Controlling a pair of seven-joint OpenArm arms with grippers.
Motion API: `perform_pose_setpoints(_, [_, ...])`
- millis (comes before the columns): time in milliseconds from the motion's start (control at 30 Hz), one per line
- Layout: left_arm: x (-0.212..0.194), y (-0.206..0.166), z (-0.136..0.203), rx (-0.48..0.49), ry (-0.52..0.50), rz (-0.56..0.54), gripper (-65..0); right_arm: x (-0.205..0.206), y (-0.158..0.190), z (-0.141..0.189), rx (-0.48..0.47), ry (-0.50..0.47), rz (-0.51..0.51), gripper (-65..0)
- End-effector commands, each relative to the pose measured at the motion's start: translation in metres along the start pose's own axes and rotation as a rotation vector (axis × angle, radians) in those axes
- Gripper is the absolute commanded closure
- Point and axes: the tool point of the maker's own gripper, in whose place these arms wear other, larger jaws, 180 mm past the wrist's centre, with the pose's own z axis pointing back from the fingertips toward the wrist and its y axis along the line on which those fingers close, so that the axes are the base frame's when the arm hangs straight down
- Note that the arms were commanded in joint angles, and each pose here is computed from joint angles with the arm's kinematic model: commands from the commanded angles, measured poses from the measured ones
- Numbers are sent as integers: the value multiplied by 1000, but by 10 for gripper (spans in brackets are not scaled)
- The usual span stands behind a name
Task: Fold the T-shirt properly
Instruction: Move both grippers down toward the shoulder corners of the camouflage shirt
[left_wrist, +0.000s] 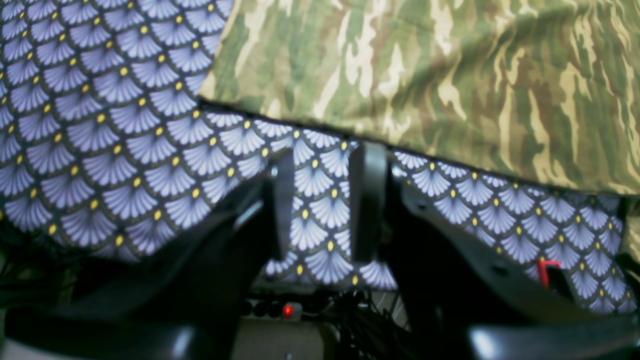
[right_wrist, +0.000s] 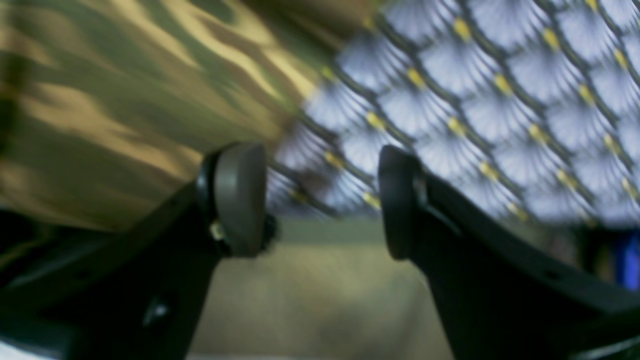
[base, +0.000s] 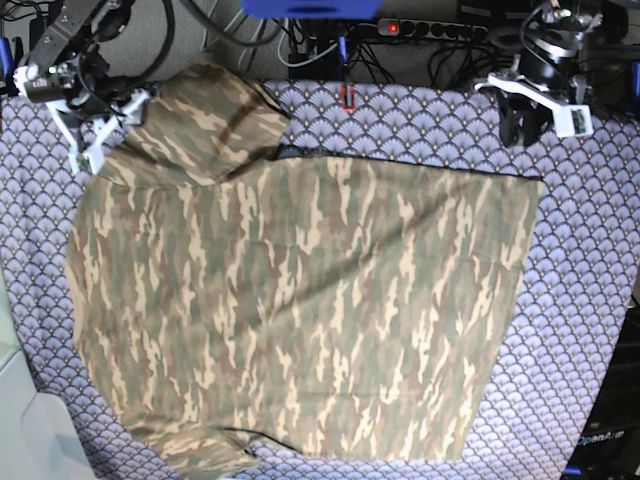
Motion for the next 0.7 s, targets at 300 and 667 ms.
perform_pose_setpoints(300, [10,-2,2,-11,-34,-10,-189,21,15,4,94,-80,-20,-367])
perform_pose_setpoints(667, [9,-2,3,-10,-30,-13,-189,-14,29,-34,206,10,-120,-367])
